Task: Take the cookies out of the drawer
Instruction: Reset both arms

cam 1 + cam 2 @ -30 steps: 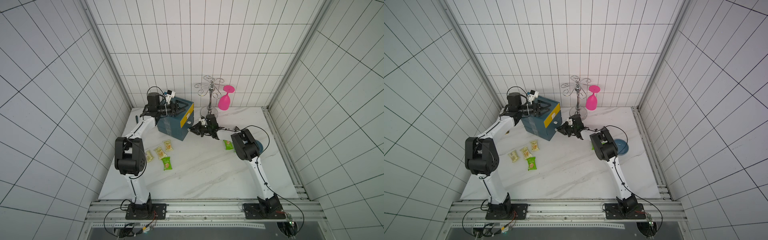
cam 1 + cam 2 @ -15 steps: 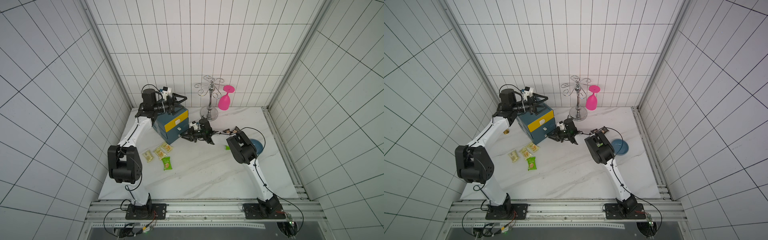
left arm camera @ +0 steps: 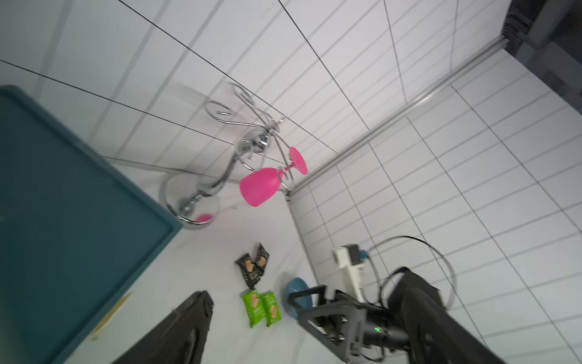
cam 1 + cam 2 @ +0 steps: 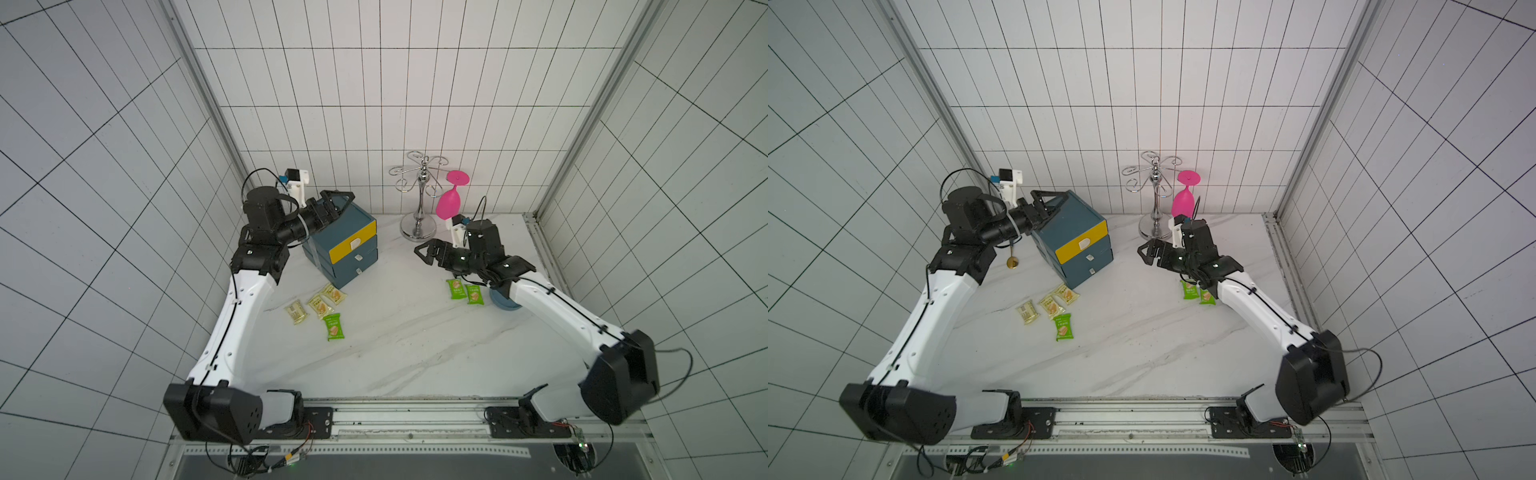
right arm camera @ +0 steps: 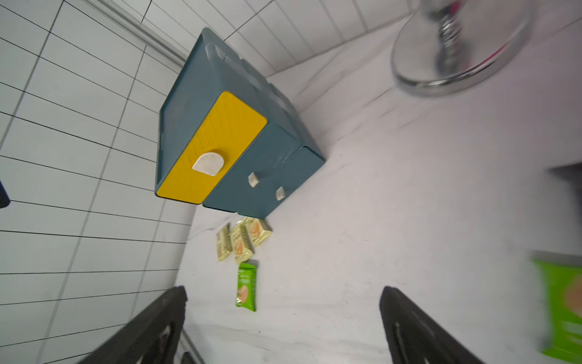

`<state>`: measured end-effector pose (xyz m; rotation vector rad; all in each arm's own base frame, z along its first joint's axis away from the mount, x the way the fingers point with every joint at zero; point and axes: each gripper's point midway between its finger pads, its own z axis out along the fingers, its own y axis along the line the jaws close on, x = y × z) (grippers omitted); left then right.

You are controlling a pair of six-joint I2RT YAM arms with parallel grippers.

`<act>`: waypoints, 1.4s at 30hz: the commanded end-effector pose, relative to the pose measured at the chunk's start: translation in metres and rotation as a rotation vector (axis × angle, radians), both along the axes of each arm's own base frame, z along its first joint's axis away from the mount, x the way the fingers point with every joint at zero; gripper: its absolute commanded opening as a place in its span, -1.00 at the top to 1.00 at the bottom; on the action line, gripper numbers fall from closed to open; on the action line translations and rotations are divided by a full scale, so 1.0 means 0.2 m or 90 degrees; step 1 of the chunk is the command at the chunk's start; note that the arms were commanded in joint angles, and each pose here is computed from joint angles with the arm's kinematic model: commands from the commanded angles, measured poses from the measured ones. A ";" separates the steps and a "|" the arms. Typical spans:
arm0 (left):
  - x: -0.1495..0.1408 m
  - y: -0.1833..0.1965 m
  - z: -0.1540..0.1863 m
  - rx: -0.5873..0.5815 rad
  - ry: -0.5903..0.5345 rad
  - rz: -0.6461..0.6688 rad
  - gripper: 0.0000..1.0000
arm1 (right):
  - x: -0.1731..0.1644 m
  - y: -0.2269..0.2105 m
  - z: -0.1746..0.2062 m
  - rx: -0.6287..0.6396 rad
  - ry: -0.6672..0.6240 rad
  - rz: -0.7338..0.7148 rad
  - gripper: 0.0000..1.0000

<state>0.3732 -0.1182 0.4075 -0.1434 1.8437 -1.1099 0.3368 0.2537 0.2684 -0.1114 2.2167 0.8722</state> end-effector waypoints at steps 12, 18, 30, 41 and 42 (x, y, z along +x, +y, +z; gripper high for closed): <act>-0.11 0.94 -0.97 0.352 -0.028 0.549 -0.97 | 0.09 -1.28 -0.45 -0.463 -0.235 -0.434 -0.98; -0.02 0.96 -1.14 0.363 -0.028 0.549 -0.96 | 0.17 -1.50 -0.69 -0.373 -0.202 -0.507 -0.99; 0.19 0.78 -1.44 0.500 -0.074 0.484 -0.95 | 0.29 -1.47 -0.86 -0.355 -0.223 -0.442 -0.98; 0.16 0.85 -1.46 0.488 -0.004 0.510 -0.96 | 0.29 -1.48 -0.86 -0.389 -0.212 -0.463 -0.98; 0.16 0.85 -1.45 0.487 -0.013 0.514 -0.96 | 0.29 -1.48 -0.86 -0.388 -0.213 -0.464 -0.98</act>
